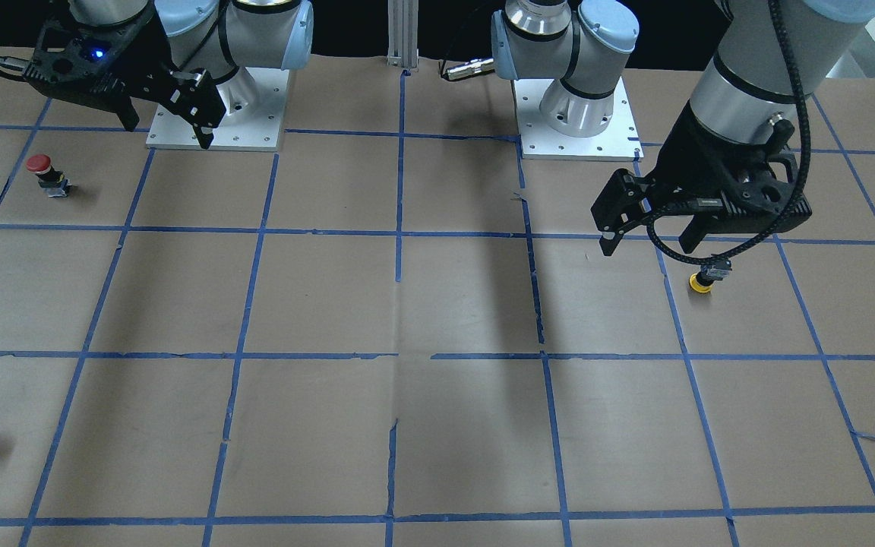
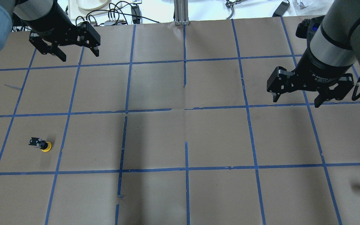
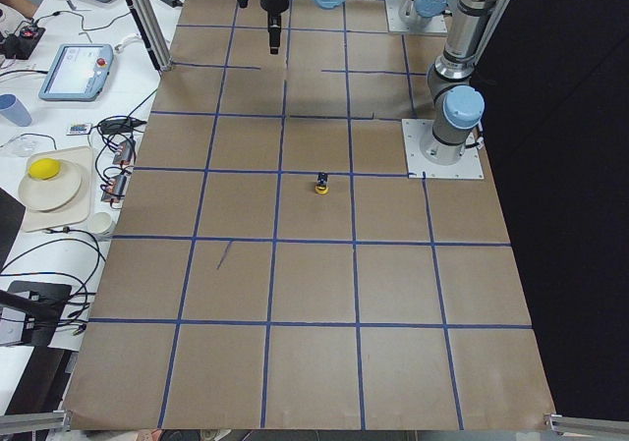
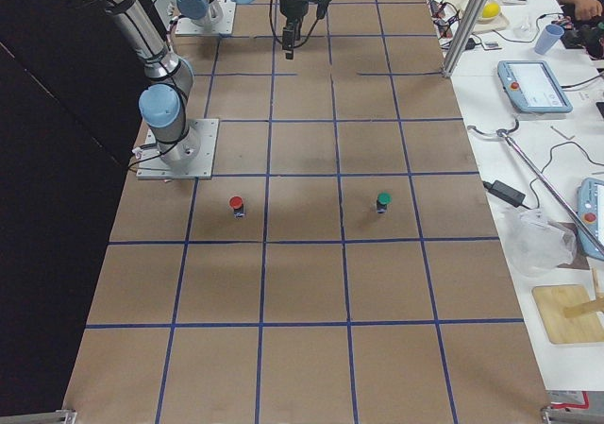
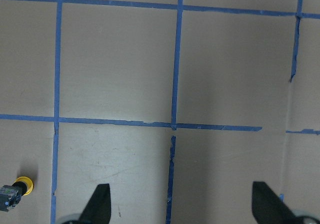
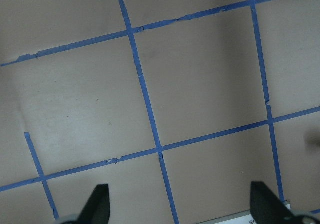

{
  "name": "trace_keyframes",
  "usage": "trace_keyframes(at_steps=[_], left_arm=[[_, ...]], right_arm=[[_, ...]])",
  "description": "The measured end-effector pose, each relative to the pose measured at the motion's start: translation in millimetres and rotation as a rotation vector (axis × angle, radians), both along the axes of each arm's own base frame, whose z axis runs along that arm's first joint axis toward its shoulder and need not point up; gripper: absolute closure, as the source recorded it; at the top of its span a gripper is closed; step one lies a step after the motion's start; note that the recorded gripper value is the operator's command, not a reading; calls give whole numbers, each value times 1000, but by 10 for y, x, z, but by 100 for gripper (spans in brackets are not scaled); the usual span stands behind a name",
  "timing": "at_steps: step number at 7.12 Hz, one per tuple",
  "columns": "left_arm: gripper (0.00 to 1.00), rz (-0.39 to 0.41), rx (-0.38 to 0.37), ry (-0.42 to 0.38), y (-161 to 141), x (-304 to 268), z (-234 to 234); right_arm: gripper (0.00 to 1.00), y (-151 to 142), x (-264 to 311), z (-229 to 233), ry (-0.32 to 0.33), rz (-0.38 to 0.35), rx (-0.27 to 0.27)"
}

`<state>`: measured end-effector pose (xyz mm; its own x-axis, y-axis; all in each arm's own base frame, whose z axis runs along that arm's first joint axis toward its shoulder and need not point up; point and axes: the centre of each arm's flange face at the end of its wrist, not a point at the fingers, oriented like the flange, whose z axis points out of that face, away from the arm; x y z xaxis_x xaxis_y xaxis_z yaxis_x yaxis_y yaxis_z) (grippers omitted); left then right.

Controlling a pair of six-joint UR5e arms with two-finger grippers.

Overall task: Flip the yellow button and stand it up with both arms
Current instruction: 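Move the left gripper down over the yellow-capped button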

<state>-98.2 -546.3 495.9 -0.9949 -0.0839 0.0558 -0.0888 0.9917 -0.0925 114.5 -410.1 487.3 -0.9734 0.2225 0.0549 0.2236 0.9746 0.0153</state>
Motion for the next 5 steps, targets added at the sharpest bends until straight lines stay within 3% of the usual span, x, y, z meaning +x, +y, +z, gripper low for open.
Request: trace_keyframes(at_steps=[3,5], left_arm=[[0,-1,56,-12,110,37,-38],[0,-71,155,-94,191,460,-388]], right_arm=[[0,-3,0,6,0,0,-2],[0,-5,1,-2,-1,1,-1]])
